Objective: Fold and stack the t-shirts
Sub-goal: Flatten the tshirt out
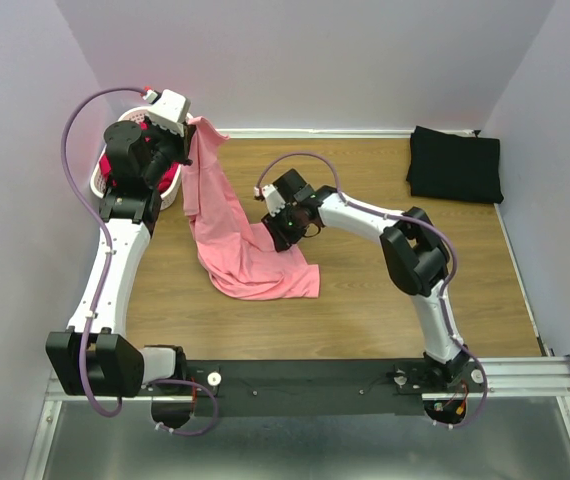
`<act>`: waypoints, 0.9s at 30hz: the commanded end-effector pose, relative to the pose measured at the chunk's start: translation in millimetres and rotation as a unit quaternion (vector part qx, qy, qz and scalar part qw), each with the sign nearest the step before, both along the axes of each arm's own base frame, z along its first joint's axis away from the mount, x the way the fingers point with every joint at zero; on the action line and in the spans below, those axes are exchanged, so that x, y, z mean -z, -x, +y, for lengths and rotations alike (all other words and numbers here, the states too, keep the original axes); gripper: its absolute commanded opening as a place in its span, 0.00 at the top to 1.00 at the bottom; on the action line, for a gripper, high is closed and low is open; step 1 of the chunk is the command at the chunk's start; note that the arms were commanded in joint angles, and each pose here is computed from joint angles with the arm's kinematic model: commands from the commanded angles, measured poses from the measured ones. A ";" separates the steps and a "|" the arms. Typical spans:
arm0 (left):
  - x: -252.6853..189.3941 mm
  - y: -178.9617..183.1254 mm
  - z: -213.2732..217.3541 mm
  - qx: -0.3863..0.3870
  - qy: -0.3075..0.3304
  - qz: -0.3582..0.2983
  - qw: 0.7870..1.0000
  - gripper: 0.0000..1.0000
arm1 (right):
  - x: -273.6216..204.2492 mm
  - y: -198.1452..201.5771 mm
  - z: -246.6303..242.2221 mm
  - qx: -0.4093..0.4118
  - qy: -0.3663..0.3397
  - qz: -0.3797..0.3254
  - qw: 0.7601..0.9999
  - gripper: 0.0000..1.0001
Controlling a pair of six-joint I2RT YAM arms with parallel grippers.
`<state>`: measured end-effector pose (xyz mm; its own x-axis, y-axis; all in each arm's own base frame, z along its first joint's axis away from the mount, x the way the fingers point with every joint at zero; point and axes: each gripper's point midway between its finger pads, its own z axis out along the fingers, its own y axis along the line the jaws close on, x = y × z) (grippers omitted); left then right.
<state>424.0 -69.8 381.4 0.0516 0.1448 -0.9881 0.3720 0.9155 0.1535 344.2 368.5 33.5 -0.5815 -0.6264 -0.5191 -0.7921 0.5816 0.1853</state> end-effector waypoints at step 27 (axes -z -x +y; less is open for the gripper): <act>5.9 -3.6 13.9 -0.020 -0.009 0.010 1.000 1.00 | -22.6 -14.4 0.9 0.010 0.039 -0.068 0.997 1.00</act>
<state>426.5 -63.9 367.9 0.0109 0.1570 -0.9875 0.3663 0.9183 0.1501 351.3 368.7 24.4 -0.5520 -0.6618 -0.5073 -0.7957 0.5999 0.0833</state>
